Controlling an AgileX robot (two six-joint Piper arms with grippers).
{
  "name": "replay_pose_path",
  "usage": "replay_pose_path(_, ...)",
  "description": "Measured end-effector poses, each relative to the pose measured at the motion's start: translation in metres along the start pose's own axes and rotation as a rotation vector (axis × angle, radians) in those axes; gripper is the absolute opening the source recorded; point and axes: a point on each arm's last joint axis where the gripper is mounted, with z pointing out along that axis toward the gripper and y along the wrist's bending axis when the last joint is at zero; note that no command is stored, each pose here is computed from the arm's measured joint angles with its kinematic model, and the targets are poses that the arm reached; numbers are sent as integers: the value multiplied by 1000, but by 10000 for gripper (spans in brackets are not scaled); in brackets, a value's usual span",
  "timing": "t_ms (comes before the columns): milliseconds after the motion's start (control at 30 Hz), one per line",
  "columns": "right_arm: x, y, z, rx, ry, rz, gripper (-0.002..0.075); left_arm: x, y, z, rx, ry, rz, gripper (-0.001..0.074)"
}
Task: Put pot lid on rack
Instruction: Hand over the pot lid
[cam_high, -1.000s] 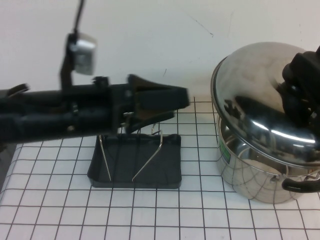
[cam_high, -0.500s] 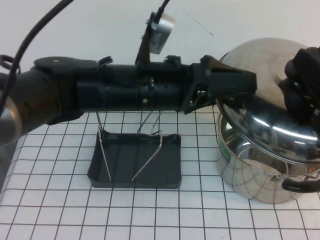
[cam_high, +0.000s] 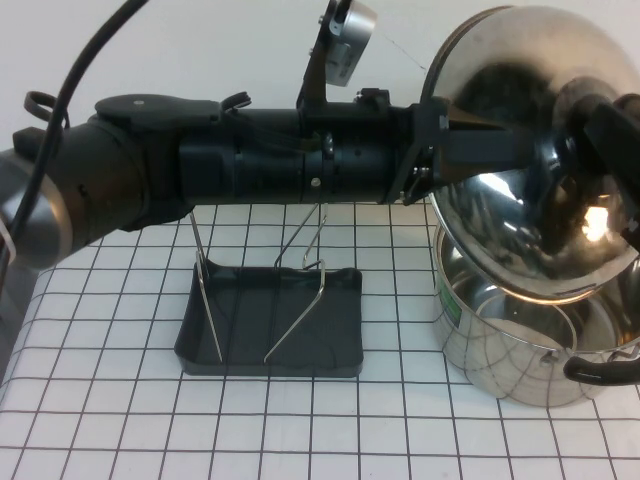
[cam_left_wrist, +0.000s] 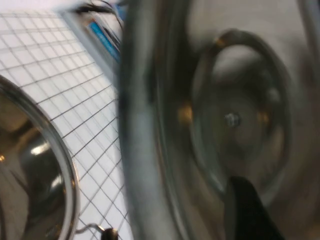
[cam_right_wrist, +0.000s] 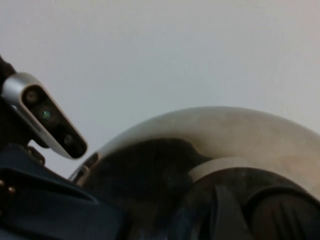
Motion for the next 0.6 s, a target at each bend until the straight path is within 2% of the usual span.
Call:
replay_pose_path(100, 2, 0, 0, 4, 11, 8, 353, 1, -3, 0, 19, 6, -5, 197)
replay_pose_path(600, 2, 0, 0, 1, 16, 12, 352, 1, -3, 0, 22, 8, -3, 195)
